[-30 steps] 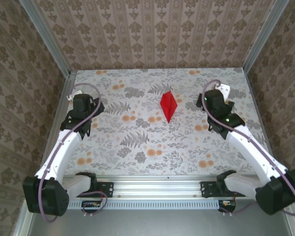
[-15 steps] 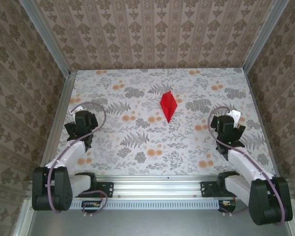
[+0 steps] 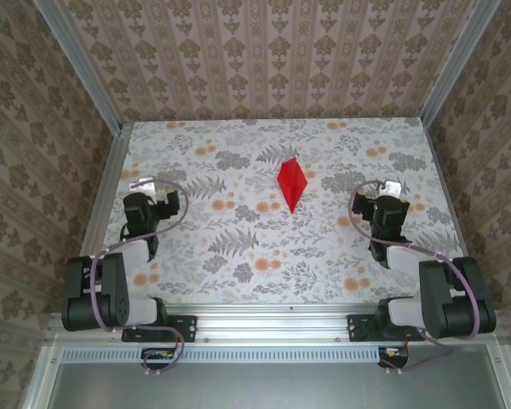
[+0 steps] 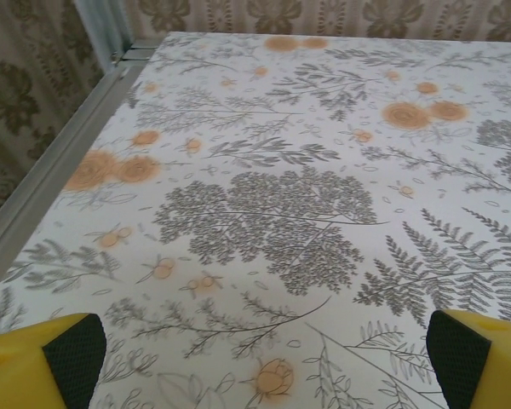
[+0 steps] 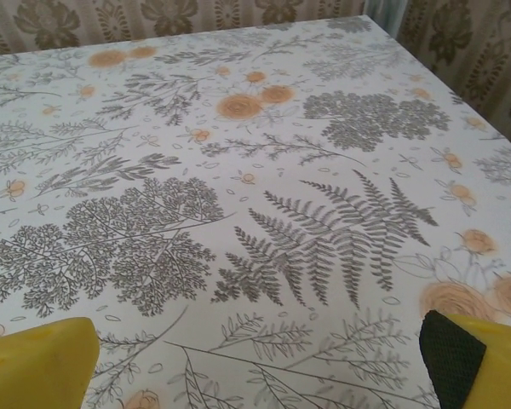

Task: Fold a paper plane with a square sheet of paper (pick it up from the middle)
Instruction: Reset both arms

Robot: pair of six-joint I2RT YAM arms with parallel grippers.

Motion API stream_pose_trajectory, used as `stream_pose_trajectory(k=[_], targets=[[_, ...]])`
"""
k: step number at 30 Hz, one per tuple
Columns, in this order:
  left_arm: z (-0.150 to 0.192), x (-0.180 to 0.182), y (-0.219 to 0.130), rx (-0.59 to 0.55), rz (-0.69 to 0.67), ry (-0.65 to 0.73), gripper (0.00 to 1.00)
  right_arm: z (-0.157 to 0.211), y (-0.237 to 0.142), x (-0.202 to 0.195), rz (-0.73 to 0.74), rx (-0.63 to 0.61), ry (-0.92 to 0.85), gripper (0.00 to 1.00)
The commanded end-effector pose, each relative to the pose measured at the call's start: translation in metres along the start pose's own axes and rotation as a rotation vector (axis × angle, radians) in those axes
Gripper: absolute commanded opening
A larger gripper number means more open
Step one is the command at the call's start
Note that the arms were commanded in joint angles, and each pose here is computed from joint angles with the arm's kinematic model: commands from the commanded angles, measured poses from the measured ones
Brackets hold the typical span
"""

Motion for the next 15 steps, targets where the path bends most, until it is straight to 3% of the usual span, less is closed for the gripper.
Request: stream_pose_trajectory(k=[1,15], targets=[[-0.001,-0.006,0.008,-0.045,0.066,0.044,1.0,-0.028,0.01,0.008,-0.067,-0.119,0.017,1.0],[0.01,-0.013,0.023,-0.006,0.012,0.099,1.0,-0.008,0.027,0.022,-0.109,-0.128,-0.013,1.0]])
Point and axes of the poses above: each hand's point on the last joint's axis, 136 mm out from that joint toward the fingers, its own y axis out along the fingers, its own x axis along the line the jaws close on, z = x × y, the point moved 6 cm from there along -y, back along the fingers, and after that the axes turned 7 degrees about -y, right-handed, at the moved point
